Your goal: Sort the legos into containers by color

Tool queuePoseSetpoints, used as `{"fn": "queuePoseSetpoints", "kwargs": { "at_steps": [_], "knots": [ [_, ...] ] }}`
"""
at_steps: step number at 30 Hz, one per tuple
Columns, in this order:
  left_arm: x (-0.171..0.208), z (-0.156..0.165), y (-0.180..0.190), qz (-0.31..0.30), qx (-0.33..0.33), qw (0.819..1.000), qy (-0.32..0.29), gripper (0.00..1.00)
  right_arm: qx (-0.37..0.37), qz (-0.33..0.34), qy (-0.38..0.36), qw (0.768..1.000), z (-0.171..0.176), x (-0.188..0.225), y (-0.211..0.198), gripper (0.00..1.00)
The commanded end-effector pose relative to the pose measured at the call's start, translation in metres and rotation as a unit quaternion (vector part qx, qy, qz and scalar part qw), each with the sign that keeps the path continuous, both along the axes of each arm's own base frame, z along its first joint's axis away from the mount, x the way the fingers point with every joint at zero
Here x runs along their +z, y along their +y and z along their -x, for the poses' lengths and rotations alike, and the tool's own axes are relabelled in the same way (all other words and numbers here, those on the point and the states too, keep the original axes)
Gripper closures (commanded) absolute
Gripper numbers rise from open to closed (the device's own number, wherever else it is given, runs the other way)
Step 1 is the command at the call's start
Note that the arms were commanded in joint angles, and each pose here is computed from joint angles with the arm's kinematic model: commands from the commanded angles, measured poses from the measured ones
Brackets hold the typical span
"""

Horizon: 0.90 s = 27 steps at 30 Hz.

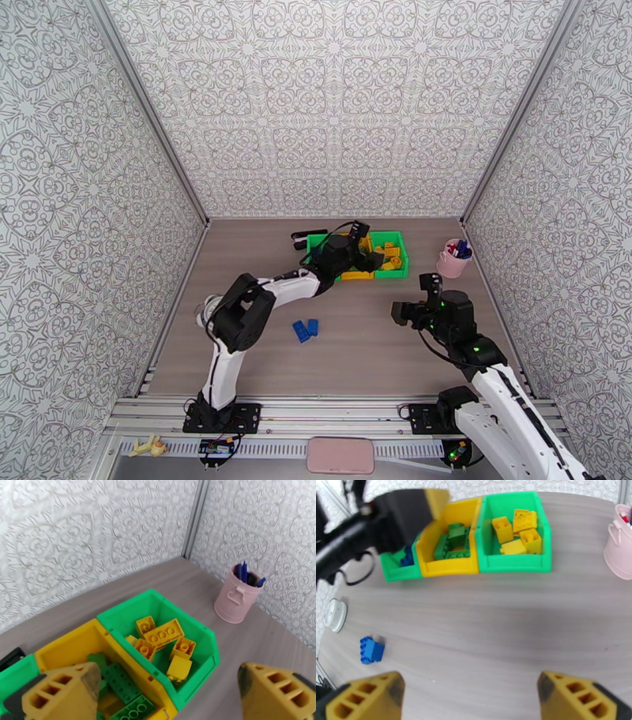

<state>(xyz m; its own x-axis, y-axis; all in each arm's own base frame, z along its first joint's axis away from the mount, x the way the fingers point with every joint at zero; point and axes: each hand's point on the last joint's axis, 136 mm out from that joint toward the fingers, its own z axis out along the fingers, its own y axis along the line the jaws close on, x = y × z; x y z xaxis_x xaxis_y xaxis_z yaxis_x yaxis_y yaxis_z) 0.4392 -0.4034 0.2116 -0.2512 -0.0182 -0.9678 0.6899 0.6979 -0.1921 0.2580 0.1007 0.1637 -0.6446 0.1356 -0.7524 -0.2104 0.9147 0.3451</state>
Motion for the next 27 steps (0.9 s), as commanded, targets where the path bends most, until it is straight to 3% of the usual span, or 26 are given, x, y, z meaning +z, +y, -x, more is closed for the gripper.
{"fn": "queuePoseSetpoints", "kwargs": {
  "at_steps": [1,9,20,27],
  "knots": [
    [0.009,0.013,0.033,0.001,0.052,0.998,-0.018,0.02,0.019,-0.008,0.012,1.0,0.003,-0.007,0.013,0.07],
    [-0.014,0.063,0.122,-0.044,0.164,0.985,0.031,0.0,0.057,-0.001,0.021,0.998,-0.001,-0.017,0.056,0.06],
    [-0.054,0.132,0.221,-0.071,0.239,0.962,0.11,0.0,0.111,0.067,0.042,0.991,-0.023,-0.04,0.154,0.04],
    [-0.067,0.157,0.292,-0.036,0.353,0.919,0.169,0.0,0.119,0.134,0.073,0.981,-0.026,-0.07,0.227,0.02]
  ]
}}
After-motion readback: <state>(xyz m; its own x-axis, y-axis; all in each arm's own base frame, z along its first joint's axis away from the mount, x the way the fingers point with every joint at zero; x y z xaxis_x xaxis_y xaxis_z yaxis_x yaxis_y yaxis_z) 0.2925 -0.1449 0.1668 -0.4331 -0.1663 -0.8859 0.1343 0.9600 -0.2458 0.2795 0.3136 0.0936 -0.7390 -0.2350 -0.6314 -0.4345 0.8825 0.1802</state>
